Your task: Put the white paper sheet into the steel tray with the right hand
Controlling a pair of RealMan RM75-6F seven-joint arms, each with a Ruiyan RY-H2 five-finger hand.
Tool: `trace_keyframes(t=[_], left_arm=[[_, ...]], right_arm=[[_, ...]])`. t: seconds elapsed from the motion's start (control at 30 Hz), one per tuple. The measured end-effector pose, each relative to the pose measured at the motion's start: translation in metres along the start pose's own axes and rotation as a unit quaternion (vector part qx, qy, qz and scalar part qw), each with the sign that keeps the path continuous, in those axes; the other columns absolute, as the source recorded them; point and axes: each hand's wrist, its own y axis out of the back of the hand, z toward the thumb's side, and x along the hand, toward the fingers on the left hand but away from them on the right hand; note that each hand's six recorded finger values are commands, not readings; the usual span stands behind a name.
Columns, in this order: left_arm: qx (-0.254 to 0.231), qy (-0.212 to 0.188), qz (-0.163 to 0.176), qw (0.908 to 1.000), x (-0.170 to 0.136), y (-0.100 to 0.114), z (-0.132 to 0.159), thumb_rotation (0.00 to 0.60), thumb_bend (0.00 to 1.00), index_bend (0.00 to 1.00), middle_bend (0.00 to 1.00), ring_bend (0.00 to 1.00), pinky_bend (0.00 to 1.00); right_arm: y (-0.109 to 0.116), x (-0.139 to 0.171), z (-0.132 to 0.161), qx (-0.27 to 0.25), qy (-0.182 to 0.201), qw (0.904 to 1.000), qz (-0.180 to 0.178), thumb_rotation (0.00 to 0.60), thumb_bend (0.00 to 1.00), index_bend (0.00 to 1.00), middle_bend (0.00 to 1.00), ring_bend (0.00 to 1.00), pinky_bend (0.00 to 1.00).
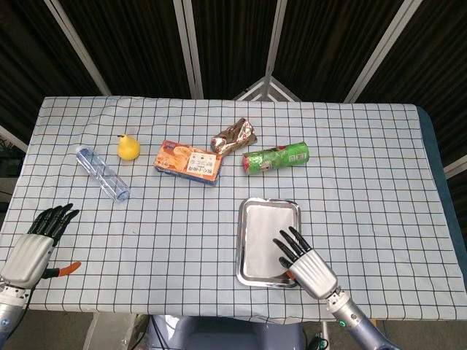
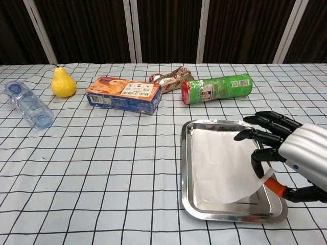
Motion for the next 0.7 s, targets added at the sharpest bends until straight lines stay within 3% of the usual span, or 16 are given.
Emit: trace_keyframes(t=[0.13, 0.23, 0.7], left_arm=[[0.000, -0.001, 0.001, 1.0000, 0.000, 0.000, 0.000, 0.600, 0.00, 0.00, 0.00, 0.00, 0.00], [0.000, -0.001, 0.000, 1.0000, 0.000, 0.000, 0.000, 0.600, 0.00, 0.00, 0.00, 0.00, 0.00], [0.001, 0.000, 0.001, 1.0000, 0.000, 0.000, 0.000, 0.600, 0.00, 0.00, 0.00, 0.00, 0.00]], right_arm=[[-0.004, 0.003, 0.000, 0.006, -0.005, 0.9999, 0.008, 0.600, 0.59, 0.28, 0.13, 0.00, 0.00], [-0.005, 0.004, 0.001, 0.003, -0.010, 0.9999, 0.010, 0.600, 0.58, 0.19, 0.10, 0.00, 0.00], [0.003, 0.012, -0.004, 0.014, -0.025, 0.9995, 0.010, 0.600, 0.53, 0.14, 0.08, 0.00, 0.00]])
